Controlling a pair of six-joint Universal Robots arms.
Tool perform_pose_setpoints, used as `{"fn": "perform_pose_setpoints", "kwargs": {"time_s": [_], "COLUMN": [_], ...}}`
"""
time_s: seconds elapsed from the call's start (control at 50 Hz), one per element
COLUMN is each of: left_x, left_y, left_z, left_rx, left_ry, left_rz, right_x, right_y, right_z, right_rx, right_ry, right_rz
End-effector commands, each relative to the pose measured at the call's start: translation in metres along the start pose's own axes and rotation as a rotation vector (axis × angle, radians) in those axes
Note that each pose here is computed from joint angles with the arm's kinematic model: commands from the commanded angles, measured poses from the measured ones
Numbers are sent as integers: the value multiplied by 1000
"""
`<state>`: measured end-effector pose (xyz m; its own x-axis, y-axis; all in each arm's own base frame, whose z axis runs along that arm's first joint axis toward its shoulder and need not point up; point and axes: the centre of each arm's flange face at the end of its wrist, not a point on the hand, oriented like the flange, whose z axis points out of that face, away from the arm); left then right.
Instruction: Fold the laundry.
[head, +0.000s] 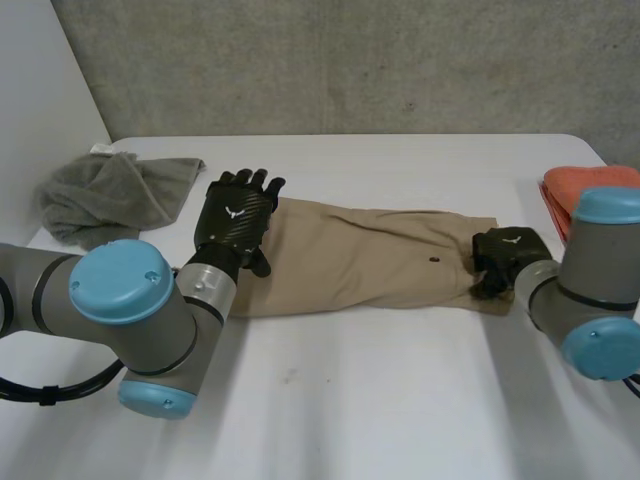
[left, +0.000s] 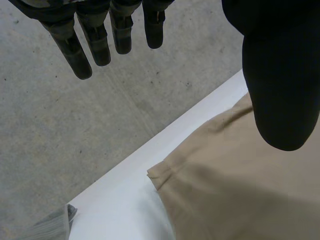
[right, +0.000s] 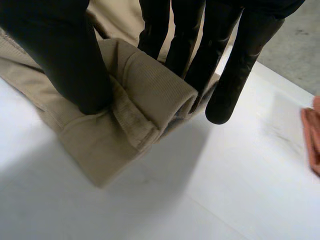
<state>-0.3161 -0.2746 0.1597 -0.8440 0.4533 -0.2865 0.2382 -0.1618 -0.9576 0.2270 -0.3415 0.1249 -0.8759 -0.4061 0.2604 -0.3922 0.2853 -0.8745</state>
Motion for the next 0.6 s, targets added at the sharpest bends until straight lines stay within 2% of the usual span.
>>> {"fn": "perform_pose_setpoints", "kwargs": {"time_s": [0.02,0.06,0.14,0.24,0.36,0.42,0.5,0.56,0.6], "left_x": [-2,-3,-4,-6,-9,-11,-15,-19,-19], "left_y": [-4,-8,-13,-17,-22,-27,-34,-36,-36], "left_z": [-2,-3,-5,-6,-7,-7,-7,-7,-7], "left_rx": [6,13,26,32,45,58,74,75,76], "left_ry": [-3,-5,-7,-11,-18,-23,-36,-49,-53], "left_rz": [-1,-1,-2,-2,-3,-5,-5,-7,-9], "right_x": [52,63,95,85,11,-49,-113,-161,-175], "right_y": [-21,-22,-17,-29,-75,-93,-88,-66,-55], "right_z": [-24,-27,-28,-27,-37,-52,-74,-92,-98], "right_rx": [39,39,-4,24,237,394,496,523,519], "right_ry": [103,125,211,201,83,-18,-174,-336,-397], "right_rz": [-49,-87,-266,-445,-560,-619,-676,-736,-743]}}
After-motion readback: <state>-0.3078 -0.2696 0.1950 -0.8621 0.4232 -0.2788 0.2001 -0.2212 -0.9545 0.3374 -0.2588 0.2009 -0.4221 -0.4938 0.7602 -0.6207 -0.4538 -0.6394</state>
